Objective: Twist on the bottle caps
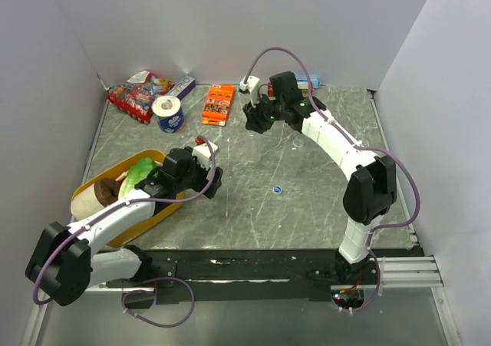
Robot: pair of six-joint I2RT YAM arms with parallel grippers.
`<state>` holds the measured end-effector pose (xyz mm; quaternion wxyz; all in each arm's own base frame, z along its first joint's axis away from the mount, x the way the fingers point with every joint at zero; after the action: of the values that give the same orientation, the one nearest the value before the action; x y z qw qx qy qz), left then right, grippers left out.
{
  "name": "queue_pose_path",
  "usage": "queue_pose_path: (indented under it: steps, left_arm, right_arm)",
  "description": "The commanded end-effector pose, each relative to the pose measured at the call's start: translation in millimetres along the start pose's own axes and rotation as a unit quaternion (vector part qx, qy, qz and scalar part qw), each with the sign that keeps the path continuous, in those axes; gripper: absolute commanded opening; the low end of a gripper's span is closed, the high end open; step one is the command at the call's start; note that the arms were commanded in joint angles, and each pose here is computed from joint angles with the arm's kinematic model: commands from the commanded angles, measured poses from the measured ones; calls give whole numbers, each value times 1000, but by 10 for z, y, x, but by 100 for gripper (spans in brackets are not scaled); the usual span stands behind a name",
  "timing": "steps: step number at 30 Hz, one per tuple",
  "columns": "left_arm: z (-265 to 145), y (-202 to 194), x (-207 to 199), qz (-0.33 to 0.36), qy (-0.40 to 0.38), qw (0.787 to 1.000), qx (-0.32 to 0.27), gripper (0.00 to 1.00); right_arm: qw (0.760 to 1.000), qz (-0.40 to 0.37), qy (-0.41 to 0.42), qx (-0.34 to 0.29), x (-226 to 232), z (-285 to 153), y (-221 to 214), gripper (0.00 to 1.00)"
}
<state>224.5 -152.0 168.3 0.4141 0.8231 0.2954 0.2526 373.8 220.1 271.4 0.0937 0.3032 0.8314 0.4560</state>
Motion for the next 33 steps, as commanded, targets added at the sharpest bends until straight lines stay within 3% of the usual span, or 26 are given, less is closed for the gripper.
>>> queue_pose_path:
  steps: [1, 15, 23, 24, 33]
  left_arm:
    - [11, 206, 40, -8, -2, 999, -37, 96]
    - [15, 209, 30, 12, -14, 999, -41, 96]
    - [14, 202, 30, 14, -16, 999, -41, 96]
    - [15, 206, 25, 14, -17, 999, -42, 96]
    - [25, 208, 19, 14, -21, 999, -42, 96]
  right_arm:
    - [1000, -8, -14, -20, 57, -255, 102, 28]
    - [999, -8, -20, -25, 82, -279, 98, 48]
    - [999, -8, -22, -26, 76, -277, 100, 52]
    - [999, -8, -22, -27, 82, -276, 105, 56]
    - [997, -12, -28, -77, 122, -472, 454, 66]
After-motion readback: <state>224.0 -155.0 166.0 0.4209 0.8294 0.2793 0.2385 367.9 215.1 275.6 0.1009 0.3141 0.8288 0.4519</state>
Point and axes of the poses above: each gripper's point midway between its finger pads, its own z axis out along the fingers, its own x axis along the line the jaws close on, y = z × x, the point moved 9 cm from there along -z, back along the fingers, and after that the axes turned 13 degrees about z, right-handed, at the moved point
